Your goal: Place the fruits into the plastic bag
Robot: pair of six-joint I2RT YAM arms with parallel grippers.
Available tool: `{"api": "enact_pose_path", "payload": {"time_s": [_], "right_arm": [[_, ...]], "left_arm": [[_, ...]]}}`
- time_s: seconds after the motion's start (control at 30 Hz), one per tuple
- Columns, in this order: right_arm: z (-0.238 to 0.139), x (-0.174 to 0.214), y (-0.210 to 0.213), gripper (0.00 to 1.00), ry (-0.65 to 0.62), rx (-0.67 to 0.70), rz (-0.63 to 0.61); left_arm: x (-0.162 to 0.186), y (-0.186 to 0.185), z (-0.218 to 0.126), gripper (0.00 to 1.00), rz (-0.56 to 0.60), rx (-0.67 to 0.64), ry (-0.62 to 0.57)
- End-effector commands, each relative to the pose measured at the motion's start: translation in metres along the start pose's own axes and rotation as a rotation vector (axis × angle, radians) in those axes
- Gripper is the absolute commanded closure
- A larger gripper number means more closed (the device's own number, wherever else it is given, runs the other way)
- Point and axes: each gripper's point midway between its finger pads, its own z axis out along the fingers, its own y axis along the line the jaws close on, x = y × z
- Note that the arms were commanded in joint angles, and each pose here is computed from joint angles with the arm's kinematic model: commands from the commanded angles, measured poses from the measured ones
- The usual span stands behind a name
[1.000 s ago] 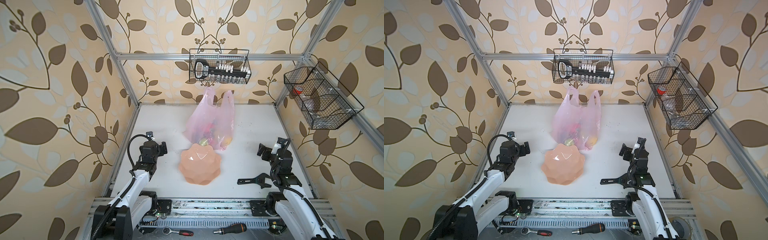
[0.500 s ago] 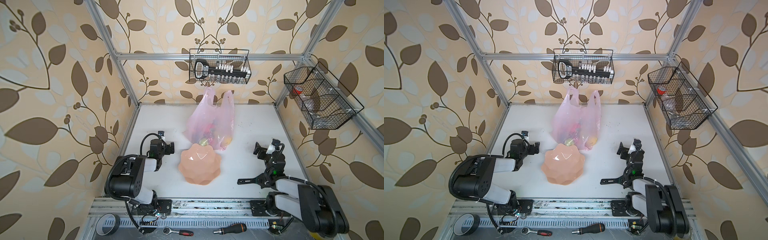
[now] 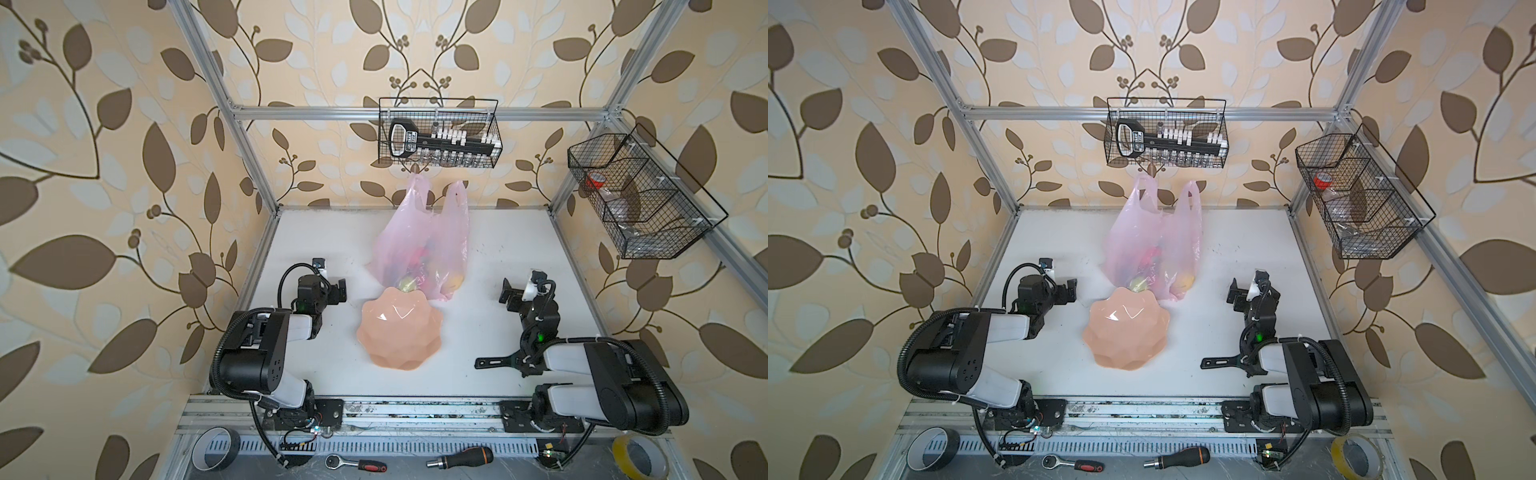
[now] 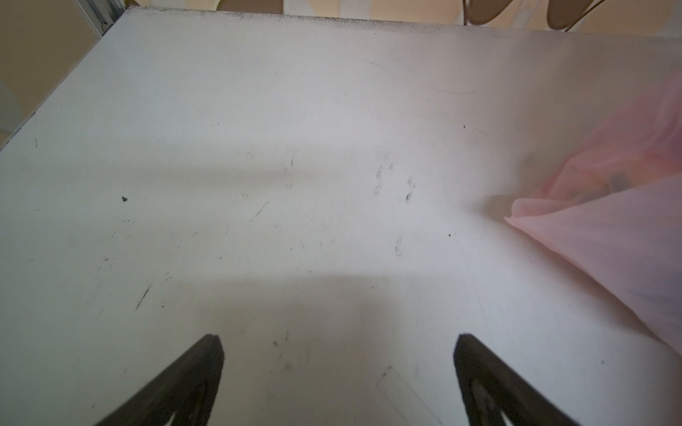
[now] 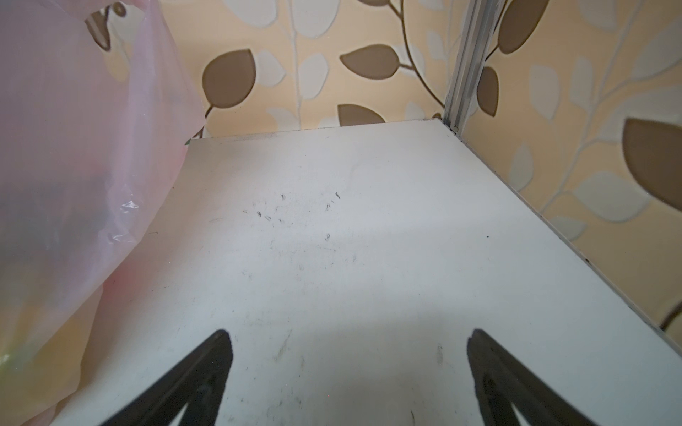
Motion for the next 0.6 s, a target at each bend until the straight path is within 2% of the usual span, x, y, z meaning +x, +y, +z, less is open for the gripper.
{"api": "enact_pose_path", "payload": {"time_s": [0.0,0.3,0.57], "right_arm": [[0.001,-0.018,-0.002,0.00,-0.058,0.024,-0.011],[0.007,-0.016,0.015,0.00,-0.030,-0.104,-0.042],[0.006,-0.016,0.017,0.00,-0.033,-0.120,-0.044]], "left_arm": [[-0.018,0.005,0.002,0.01,-0.014,-0.019,-0.046],[-0.017,0.005,0.002,0.01,-0.014,-0.019,-0.046],[-0.018,0.005,0.000,0.01,-0.015,-0.018,-0.052]]}}
